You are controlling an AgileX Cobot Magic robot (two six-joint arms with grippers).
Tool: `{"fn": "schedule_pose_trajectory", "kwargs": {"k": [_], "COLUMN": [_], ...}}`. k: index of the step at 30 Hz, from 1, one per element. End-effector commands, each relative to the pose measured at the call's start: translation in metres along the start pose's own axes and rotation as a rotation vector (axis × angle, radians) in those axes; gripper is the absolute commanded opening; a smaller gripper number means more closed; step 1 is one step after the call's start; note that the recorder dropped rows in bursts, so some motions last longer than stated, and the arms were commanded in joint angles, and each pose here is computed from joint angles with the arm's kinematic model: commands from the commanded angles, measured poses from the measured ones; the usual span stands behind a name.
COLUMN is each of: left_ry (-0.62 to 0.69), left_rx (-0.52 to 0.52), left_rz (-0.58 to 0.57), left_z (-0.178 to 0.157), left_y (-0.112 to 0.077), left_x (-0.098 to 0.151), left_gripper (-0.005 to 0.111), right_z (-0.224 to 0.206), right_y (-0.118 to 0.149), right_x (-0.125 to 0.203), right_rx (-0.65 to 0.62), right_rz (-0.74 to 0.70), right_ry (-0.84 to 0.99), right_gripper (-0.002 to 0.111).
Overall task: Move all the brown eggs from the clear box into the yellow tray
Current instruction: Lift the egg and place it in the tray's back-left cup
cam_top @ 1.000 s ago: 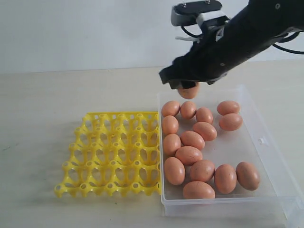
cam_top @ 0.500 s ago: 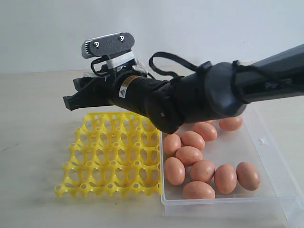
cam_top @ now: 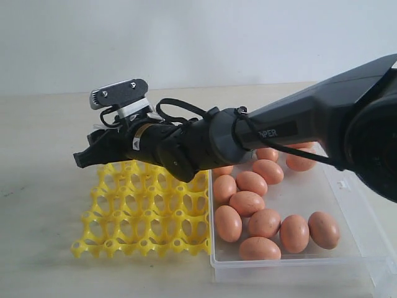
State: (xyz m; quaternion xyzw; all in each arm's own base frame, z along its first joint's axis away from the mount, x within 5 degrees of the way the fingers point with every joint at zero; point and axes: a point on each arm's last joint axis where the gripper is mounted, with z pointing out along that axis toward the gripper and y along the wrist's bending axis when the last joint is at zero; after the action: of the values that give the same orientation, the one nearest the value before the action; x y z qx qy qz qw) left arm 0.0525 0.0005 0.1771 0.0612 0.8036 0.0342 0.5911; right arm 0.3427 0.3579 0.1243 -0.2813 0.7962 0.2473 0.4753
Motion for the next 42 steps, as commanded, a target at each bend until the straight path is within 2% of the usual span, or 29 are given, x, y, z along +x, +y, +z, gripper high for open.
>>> {"fn": "schedule_pose_trajectory", "kwargs": {"k": [1, 21, 23, 30, 38, 42], "left_ry": [-0.012, -0.012, -0.012, -0.012, -0.012, -0.012], "left_rx": [-0.001, -0.001, -0.001, -0.001, -0.001, -0.001], "left_rz": [-0.005, -0.005, -0.005, -0.005, -0.005, -0.005], "left_z": [-0.0004, -0.0004, -0.0004, -0.0004, -0.0004, -0.0004], "left_y": [0.0002, 0.0002, 0.0002, 0.0002, 0.0002, 0.0002], "left_x": [-0.0021, -0.0021, -0.0021, -0.0021, -0.0021, -0.0021], "left_gripper": [0.000, 0.000, 0.000, 0.000, 0.000, 0.000], "right_z": [0.0038, 0.0035, 0.0035, 0.0035, 0.0011, 0.0010], "right_y": [-0.0030, -0.0083, -0.0083, -0.0083, -0.0076, -0.0077], "right_x": [0.0013, 0.0030, 0.0030, 0.0032, -0.0017, -0.0013], "right_rx": [0.015, 0.026, 0.025, 0.026, 0.025, 0.026], "right_rz": [0.008, 0.000, -0.002, -0.002, -0.002, -0.002], "right_ry": [0.052, 0.076, 0.076, 0.078, 0.069, 0.076], "right_gripper": [0.000, 0.001, 0.007, 0.046, 0.048, 0.056]}}
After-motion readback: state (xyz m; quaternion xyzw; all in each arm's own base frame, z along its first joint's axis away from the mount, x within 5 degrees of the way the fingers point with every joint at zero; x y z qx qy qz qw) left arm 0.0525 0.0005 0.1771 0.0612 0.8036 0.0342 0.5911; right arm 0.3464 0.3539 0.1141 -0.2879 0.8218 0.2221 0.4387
